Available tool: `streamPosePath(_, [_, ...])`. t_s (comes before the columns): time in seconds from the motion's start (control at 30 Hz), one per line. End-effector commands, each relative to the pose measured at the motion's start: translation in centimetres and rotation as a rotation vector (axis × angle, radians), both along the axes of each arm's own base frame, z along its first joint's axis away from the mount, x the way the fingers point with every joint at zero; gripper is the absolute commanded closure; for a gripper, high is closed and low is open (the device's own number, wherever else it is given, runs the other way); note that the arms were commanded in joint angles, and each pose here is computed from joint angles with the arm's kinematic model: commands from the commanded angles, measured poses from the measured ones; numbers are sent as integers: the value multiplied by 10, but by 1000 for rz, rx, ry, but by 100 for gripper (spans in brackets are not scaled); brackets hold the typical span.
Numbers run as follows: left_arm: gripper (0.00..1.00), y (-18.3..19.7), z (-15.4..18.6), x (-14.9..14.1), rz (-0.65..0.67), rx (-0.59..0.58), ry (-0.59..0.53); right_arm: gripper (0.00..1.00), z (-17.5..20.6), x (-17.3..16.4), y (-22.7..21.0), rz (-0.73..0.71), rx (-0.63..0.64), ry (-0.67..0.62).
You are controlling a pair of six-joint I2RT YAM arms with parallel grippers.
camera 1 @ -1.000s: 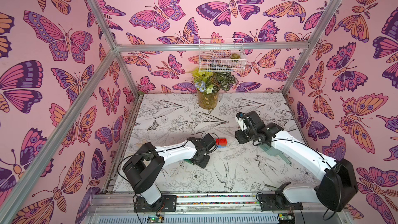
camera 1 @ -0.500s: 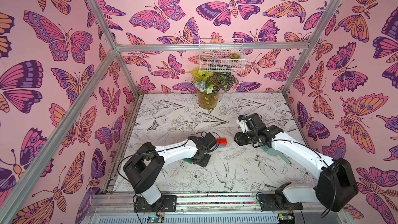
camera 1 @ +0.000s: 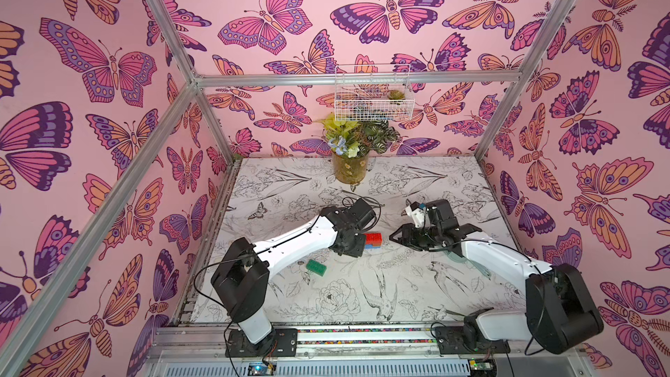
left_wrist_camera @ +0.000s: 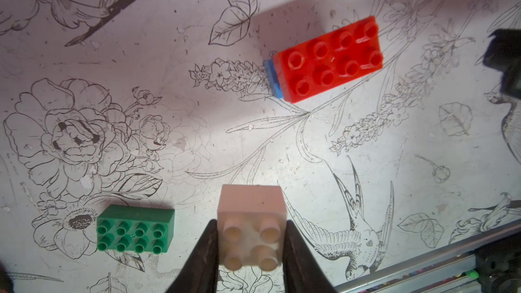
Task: Assemble the number 5 with lego
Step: Pick up the lego brick from the center of the board, then assemble the lego brick with the lego brick.
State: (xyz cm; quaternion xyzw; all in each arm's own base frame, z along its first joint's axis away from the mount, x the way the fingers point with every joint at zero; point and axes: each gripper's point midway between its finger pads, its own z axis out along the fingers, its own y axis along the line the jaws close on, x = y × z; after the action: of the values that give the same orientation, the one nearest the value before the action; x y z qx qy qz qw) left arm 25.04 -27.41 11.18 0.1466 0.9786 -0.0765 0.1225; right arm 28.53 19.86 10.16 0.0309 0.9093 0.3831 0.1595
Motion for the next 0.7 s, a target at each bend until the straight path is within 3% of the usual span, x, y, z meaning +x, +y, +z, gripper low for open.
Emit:
streamPosePath(0.0, [69,2,3,0,24,15,28,52,2,6,5,-19,102,19])
streamPosePath(0.23, [64,2,22,14,84,3,-35,52,1,15,7,-22,186,29])
streamPosePath(0.37, [68,-3,22,15,84,3,-14,53,0,18,9,-20,203,31])
streamPosePath(0.47, [78,-9,17,16,77,0,10,53,-1,20,11,-14,211,28])
streamPosePath(0.67, [79,-14,16,24,89,18,13,53,-2,20,13,-12,230,38])
